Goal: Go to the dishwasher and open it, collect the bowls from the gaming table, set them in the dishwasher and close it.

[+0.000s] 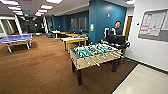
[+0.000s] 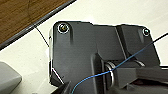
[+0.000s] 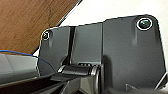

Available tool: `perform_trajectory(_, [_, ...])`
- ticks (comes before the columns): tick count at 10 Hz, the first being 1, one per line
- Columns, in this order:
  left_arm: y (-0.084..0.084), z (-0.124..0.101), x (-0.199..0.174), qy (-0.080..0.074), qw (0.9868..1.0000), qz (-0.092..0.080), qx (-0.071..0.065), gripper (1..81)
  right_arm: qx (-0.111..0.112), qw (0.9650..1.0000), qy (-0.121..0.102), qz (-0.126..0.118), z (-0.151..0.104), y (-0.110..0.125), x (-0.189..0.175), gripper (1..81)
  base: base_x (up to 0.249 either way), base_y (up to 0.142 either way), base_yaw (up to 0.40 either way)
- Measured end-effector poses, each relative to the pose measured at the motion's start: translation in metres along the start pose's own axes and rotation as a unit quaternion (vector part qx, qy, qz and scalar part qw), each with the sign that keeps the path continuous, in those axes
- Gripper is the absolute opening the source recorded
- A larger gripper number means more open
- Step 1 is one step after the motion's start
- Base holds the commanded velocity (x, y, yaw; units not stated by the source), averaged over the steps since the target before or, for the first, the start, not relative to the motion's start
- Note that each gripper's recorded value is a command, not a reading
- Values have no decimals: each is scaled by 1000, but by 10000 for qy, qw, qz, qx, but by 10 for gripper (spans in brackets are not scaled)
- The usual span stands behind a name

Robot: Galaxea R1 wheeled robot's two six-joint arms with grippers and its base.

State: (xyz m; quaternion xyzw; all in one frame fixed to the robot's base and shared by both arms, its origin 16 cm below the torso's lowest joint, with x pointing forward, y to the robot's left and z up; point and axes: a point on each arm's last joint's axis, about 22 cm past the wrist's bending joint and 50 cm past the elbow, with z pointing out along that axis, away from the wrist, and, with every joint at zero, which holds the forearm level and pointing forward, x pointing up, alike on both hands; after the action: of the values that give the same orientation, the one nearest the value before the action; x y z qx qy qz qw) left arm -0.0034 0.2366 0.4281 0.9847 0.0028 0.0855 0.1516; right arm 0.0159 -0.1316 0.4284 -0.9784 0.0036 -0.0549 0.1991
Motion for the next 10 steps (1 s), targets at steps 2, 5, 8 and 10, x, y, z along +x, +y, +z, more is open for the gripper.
perform_trajectory(2, [0, 0, 0, 1, 10000, 0, 0, 811, 0, 10000, -3, 0, 0, 0, 0, 811, 0, 0, 353])
perform_trajectory(5, [0, 0, 0, -4, 10000, 0, -2, 811, -1, 10000, 4, -4, 0, 0, 1, 811, 0, 0, 353])
perform_trajectory(8, [2, 1, 4, 31, 10000, 7, -10, 811, -14, 10000, -8, -4, -1, 2, -1, 811, 0, 0, 348])
perform_trajectory(10, [4, 1, -6, -48, 10000, -14, -24, 811, -6, 10000, 19, -13, 0, 1, 2, 811, 0, 0, 234])
